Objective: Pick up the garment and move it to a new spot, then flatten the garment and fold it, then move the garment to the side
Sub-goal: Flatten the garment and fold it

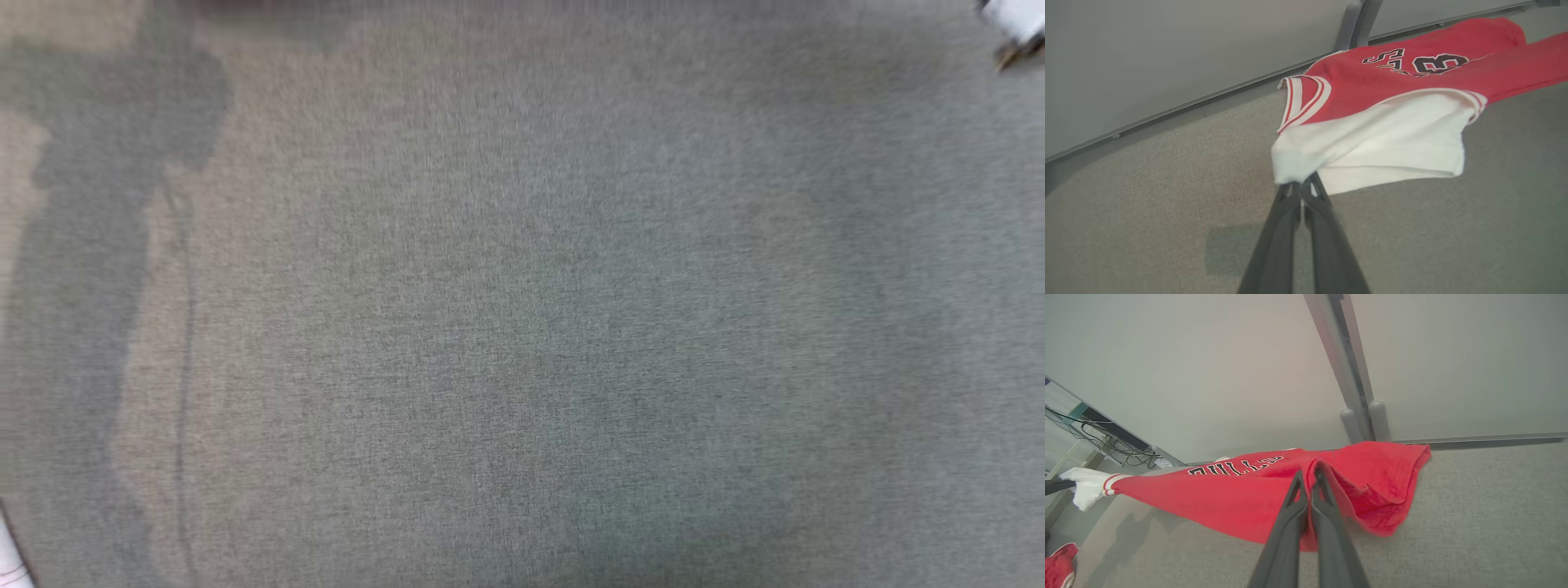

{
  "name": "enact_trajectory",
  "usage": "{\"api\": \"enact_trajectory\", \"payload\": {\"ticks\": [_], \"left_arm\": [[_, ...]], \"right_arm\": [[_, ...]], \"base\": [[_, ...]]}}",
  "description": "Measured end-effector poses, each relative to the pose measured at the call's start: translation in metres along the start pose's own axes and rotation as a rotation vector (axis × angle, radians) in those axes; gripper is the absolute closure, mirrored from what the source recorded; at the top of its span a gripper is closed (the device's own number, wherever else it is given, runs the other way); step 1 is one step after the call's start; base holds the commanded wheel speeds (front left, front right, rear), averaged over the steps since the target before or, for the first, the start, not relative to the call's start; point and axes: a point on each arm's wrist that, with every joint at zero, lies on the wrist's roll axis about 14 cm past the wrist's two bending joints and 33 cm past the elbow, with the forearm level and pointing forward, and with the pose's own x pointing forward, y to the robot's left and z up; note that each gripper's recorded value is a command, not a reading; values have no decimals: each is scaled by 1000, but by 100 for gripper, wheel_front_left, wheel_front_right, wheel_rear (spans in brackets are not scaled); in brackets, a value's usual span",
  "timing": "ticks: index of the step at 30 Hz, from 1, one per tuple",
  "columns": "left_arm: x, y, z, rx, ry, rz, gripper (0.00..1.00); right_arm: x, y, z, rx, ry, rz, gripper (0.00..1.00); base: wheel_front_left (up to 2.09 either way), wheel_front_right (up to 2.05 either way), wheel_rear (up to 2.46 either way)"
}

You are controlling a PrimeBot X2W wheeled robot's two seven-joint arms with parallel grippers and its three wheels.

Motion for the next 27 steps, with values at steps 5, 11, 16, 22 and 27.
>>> {"api": "enact_trajectory", "payload": {"ticks": [5, 11, 16, 22, 27], "left_arm": [[-26, -32, -37, 10, 101, -76, 100], [-65, -58, -80, 14, 187, -118, 100], [-97, -85, -110, 13, 231, -148, 100], [-136, -119, -153, 20, 321, -201, 100], [-162, -148, -178, 9, 369, -274, 100]], "right_arm": [[-31, 15, -21, 11, 98, 9, 100], [-80, 26, -55, 8, 218, 5, 100], [-121, 36, -68, 13, 251, 12, 100], [-168, 37, -83, 19, 278, 3, 100], [-194, 41, -99, 47, 294, 20, 100]], "base": [[0, 0, 0], [0, 0, 0], [0, 0, 0], [0, 0, 0], [0, 0, 0]]}}
